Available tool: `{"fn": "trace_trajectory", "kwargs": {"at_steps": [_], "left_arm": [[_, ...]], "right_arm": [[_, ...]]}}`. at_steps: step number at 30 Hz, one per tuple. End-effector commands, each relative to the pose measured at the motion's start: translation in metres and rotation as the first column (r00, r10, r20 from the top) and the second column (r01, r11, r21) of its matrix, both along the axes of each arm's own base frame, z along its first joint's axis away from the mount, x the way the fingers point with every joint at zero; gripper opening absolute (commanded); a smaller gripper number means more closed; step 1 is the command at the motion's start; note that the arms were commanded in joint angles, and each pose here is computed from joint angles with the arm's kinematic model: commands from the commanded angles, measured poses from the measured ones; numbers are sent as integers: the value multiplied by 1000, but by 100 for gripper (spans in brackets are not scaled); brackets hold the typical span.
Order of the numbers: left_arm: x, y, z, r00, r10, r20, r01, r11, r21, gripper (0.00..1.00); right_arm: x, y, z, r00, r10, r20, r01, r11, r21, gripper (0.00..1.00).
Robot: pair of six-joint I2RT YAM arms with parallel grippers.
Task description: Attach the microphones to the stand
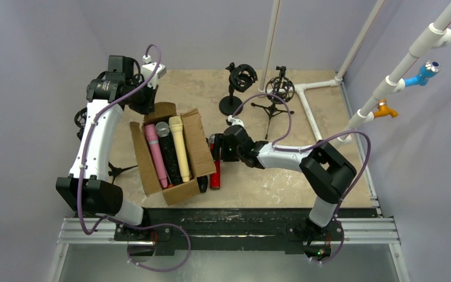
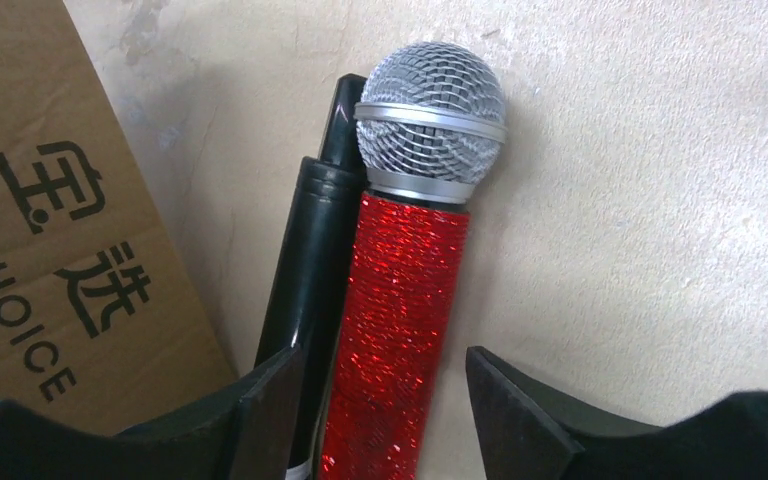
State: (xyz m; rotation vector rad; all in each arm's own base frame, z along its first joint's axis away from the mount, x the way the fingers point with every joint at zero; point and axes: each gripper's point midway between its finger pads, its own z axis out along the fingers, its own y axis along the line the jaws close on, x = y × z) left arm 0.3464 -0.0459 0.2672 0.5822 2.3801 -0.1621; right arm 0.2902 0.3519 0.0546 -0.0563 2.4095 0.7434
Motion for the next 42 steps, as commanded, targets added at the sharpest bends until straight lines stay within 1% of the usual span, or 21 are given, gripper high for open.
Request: {"fn": "trace_trajectory", "kwargs": {"at_steps": [1,5,9,12,15,18,20,23,26,31,32,37,42], "left_arm": [[11,-5,36,989,-20,144,23,1000,-20,0],[10,-6,35,990,-20,139,24,999,-27,0],[9,-6,36,990,-18,141,23,999,-29,0],[8,-6,39,989,-17,148,22,999,-28,0],[7,-6,42,988,-18,152,23,999,-27,0],[5,-7,44,988,-22,152,27,999,-35,0],[4,-9,47,988,-26,153,33,998,-44,0],[0,-12,49,988,-29,151,38,998,-58,0],[-2,-13,50,989,-28,148,38,997,-65,0],[-4,-13,51,989,-24,147,34,997,-68,0],[-4,-13,52,989,-24,148,34,997,-70,0],[-4,-14,51,989,-28,144,40,996,-78,0],[-4,-15,51,989,-30,145,41,996,-78,0]], "right_arm": [[2,0,33,997,-33,68,31,999,36,67],[-4,-6,54,990,-62,129,56,997,48,69],[-11,-7,90,975,-78,209,65,996,68,72],[-18,-11,113,960,-88,267,74,995,63,74],[-26,-21,131,945,-110,309,100,994,48,74],[-41,-31,159,915,-141,378,131,990,52,72],[-53,-35,188,877,-157,453,146,987,60,72],[-69,-31,230,839,-132,528,119,991,59,71],[-82,-5,253,831,-47,554,32,999,37,69],[-95,55,248,841,112,530,-127,992,-8,65],[-94,63,240,842,128,524,-134,991,-26,64],[-92,100,225,846,176,503,-184,982,-34,60],[-83,117,210,842,180,509,-167,983,-73,58]]}}
